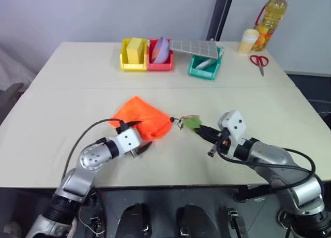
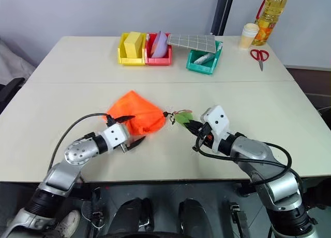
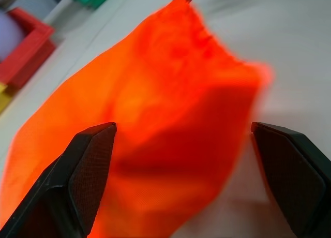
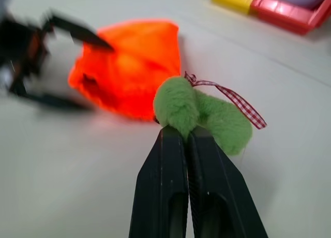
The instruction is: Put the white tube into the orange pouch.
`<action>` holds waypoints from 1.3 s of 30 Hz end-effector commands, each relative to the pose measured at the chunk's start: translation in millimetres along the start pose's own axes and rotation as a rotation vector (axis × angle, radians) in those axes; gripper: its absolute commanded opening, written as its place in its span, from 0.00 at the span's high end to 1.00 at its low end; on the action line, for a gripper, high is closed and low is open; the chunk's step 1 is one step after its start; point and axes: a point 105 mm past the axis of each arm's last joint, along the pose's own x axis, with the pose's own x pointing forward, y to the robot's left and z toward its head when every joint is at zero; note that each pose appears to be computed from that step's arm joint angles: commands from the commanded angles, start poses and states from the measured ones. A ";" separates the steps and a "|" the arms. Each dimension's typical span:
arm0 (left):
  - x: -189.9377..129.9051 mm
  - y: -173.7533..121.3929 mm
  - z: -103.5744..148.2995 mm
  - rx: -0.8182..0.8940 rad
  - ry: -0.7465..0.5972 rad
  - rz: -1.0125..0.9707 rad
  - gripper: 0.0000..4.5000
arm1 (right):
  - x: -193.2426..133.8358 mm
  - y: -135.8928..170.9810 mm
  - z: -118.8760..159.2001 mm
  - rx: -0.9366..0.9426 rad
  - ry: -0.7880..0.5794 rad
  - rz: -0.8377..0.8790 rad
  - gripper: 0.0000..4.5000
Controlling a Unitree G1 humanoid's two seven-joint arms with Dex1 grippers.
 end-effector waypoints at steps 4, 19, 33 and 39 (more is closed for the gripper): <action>-37.5 45.9 -61.0 0.034 0.183 0.129 0.01 | 0.6 -7.2 2.0 -0.070 -0.001 -0.024 1.00; -48.4 26.6 -15.9 -0.485 -0.112 -0.045 0.01 | 6.0 -0.6 5.2 -0.068 -0.031 -0.015 1.00; 3.1 -19.6 32.3 0.271 -0.169 -0.162 0.01 | 10.2 -1.9 7.4 -0.065 -0.044 -0.020 1.00; 15.0 -12.5 33.3 0.315 -0.188 -0.128 0.51 | 10.4 -0.9 7.6 -0.061 -0.050 -0.032 1.00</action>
